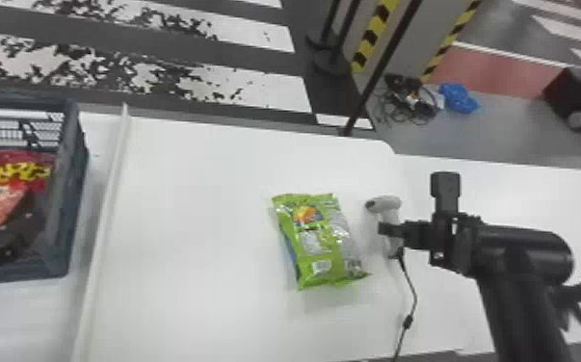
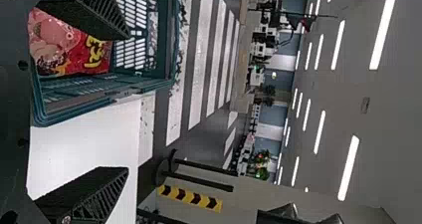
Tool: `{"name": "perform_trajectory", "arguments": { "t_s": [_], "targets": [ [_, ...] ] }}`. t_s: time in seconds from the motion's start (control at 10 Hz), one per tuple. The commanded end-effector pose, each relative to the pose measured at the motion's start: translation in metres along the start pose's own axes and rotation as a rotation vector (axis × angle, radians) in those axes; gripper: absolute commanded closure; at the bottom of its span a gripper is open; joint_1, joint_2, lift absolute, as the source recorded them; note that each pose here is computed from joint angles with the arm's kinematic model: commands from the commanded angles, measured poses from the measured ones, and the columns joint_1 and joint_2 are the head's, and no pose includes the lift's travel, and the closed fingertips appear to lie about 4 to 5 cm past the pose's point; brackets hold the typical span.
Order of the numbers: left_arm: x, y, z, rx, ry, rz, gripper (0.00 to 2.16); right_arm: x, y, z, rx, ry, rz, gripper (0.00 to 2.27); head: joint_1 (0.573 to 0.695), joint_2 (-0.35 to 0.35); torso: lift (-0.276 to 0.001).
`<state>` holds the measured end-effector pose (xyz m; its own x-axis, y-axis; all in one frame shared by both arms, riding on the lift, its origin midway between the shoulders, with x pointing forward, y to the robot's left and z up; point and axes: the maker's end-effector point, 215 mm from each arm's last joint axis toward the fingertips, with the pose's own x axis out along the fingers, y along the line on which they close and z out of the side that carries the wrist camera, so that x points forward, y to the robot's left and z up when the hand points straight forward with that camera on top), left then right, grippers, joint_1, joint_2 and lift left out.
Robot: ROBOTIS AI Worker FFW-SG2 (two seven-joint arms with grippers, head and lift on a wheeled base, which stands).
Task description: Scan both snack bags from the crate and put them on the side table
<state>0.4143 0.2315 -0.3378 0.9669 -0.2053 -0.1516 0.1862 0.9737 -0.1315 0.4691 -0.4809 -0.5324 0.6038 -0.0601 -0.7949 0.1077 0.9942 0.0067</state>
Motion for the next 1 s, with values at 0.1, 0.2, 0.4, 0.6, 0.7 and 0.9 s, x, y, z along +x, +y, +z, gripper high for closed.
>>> {"name": "perform_trajectory", "arguments": {
  "t_s": [0.1,0.2,0.4,0.6,0.7,0.9],
  "targets": [
    [0.000,0.000,0.000,0.000,-0.001,0.001,0.05,-0.003,-0.002,-0.002,-0.018,0.008,-0.008,2.25,0.695,-0.309,-0.087],
    [0.000,0.001,-0.001,0.000,0.001,0.001,0.05,-0.014,-0.004,-0.008,-0.006,0.020,-0.008,2.25,0.695,-0.309,-0.087],
    [0.000,0.000,-0.001,-0.004,0.001,0.003,0.05,-0.050,-0.002,-0.022,0.002,0.033,-0.006,2.25,0.695,-0.315,-0.087],
    [0.001,0.002,-0.005,-0.005,0.007,0.005,0.05,-0.090,0.001,-0.050,0.048,0.062,-0.002,2.25,0.695,-0.327,-0.087],
    [0.002,0.002,-0.006,-0.006,0.006,0.005,0.05,-0.107,0.006,-0.066,0.061,0.076,0.001,2.25,0.695,-0.329,-0.087],
    [0.004,0.002,-0.007,-0.009,0.008,0.004,0.05,-0.143,0.029,-0.090,0.089,0.111,0.032,2.25,0.695,-0.328,-0.087]
  ]
}}
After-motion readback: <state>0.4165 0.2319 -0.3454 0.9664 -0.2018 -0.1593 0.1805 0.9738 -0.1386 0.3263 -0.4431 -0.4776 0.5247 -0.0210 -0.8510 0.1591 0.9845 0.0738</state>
